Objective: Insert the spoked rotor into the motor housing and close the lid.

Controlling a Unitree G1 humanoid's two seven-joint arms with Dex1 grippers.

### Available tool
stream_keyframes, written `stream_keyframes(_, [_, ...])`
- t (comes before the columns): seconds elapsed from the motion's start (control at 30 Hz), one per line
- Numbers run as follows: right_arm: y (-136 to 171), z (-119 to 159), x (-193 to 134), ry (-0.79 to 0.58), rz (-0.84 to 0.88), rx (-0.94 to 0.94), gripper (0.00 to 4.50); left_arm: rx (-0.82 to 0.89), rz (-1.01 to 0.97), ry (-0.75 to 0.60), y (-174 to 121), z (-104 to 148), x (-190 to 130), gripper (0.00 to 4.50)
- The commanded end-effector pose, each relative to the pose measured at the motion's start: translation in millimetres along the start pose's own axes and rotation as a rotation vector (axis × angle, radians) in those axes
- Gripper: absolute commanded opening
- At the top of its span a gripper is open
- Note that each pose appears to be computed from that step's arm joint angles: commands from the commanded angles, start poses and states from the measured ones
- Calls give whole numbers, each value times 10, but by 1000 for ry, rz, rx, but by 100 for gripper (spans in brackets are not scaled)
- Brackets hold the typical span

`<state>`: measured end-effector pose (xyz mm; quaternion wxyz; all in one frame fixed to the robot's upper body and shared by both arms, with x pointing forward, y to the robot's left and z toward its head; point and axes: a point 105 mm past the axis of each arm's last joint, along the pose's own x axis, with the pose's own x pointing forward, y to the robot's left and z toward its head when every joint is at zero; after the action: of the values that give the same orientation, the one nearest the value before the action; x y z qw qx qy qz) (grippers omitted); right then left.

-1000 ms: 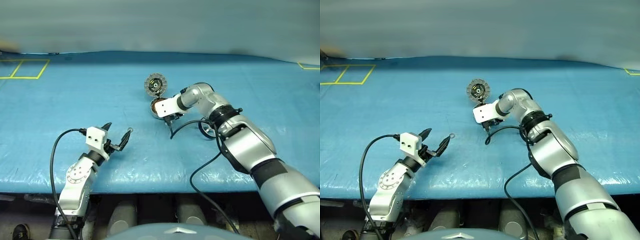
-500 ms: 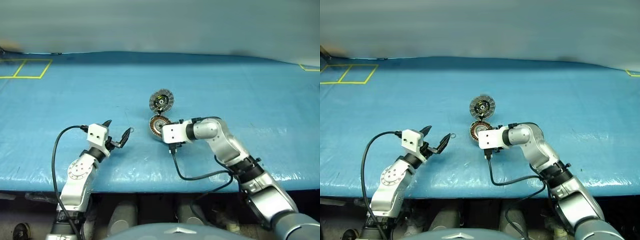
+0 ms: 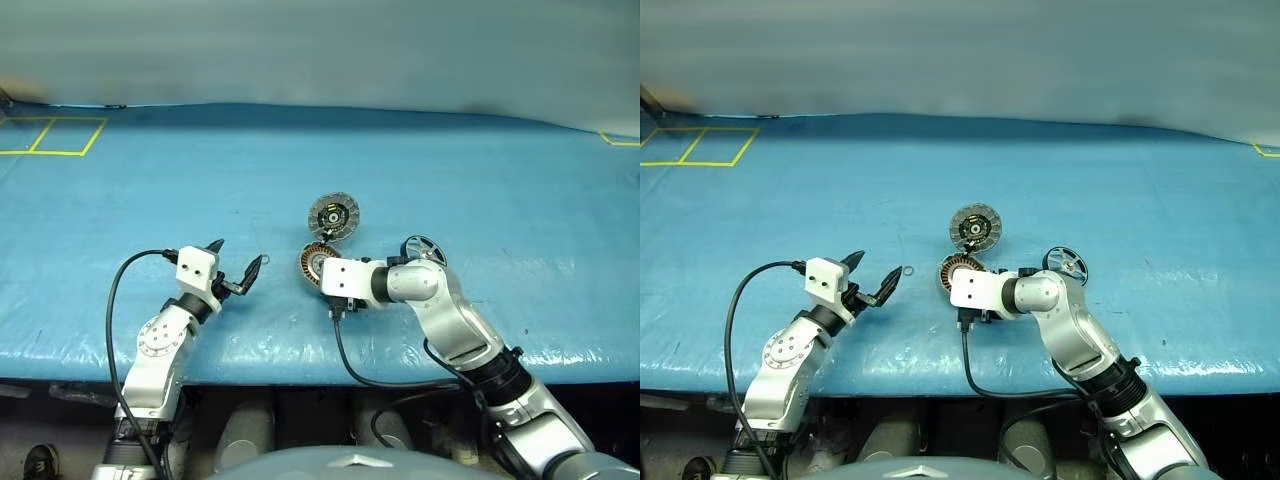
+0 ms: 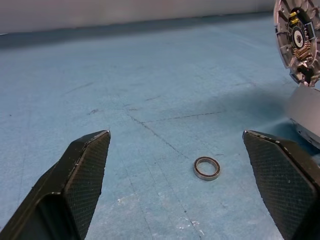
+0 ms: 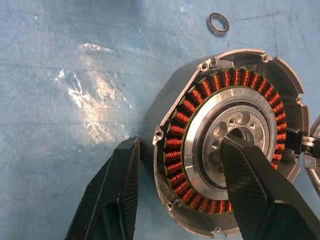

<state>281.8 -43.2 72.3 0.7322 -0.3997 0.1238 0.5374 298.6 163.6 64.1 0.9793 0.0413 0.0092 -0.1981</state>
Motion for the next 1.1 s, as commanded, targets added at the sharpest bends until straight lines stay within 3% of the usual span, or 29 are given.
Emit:
stream_keyframes(0.03, [184, 121, 69, -36, 68, -3, 206, 26, 16, -29, 38, 69, -25, 450])
stream_keyframes(0.37, [226, 66, 127, -8, 92, 42, 206, 28, 21, -31, 45, 76, -33, 450])
stream_keyframes(0.6, [84, 380, -36, -187, 39, 150, 441, 30, 23, -24, 56, 66, -44, 450])
stream_keyframes(0.93, [-231, 484, -320, -323, -125, 257, 446, 6, -51, -66, -25, 144, -18, 450])
stream_keyframes(1.1, [-460, 434, -445, -491, -295, 341, 446, 44, -20, -82, 202, 265, -49, 450])
